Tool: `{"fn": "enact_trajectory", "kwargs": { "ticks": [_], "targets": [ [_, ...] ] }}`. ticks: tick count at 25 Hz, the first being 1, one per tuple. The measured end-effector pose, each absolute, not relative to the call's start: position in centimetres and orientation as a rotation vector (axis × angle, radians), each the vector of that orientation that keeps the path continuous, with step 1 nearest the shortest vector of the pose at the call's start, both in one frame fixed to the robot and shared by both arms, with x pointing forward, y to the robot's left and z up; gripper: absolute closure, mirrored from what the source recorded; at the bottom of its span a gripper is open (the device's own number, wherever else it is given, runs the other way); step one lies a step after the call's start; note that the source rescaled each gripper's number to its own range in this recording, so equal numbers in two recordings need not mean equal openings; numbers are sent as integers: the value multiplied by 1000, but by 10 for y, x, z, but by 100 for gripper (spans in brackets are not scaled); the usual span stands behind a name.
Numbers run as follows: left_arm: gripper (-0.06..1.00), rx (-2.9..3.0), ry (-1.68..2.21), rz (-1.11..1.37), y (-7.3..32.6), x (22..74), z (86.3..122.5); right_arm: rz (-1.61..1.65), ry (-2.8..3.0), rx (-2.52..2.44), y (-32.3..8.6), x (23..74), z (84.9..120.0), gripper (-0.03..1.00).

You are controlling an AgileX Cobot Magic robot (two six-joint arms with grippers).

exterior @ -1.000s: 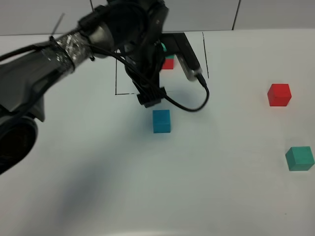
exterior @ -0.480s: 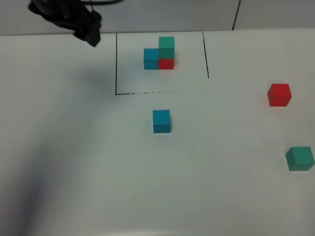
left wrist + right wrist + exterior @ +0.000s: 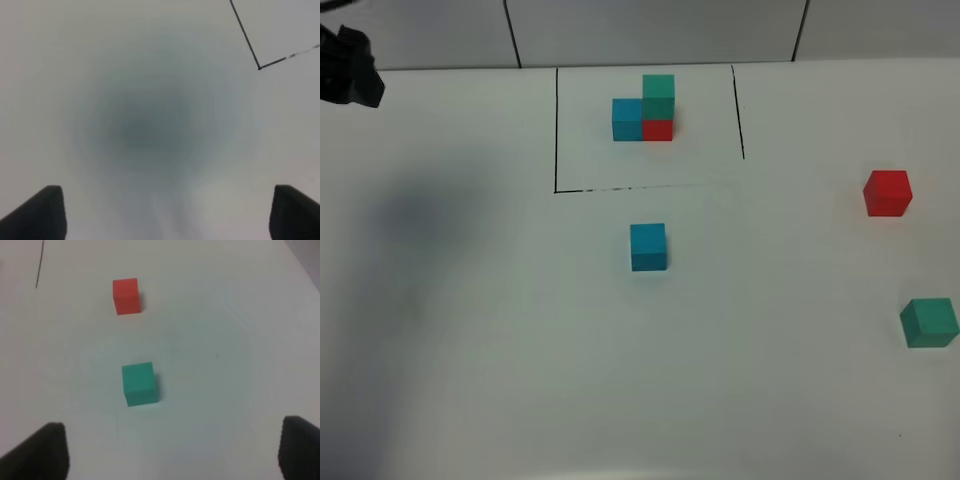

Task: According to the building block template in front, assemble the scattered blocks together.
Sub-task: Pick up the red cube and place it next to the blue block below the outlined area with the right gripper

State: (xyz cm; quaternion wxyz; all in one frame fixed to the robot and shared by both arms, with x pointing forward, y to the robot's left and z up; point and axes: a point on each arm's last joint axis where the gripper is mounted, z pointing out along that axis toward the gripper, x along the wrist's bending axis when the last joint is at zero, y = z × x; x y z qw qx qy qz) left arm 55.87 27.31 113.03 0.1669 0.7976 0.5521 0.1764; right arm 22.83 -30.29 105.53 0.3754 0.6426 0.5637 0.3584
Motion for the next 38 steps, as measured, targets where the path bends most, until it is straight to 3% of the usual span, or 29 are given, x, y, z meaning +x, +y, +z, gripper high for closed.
{"fn": "enact_trajectory", "kwargs": {
  "ticks": [14,28,38],
  "targets": [
    [14,1889,1649,790,295,382,1157,920,1443,1646,-303,228,1055,25],
    [14,1737,1539,778,295,275,1109,920,1443,1646,-303,228,1055,25],
    [16,1695,1491,738,293,238,1070,922,1443,1646,-303,228,1055,25]
  ]
}}
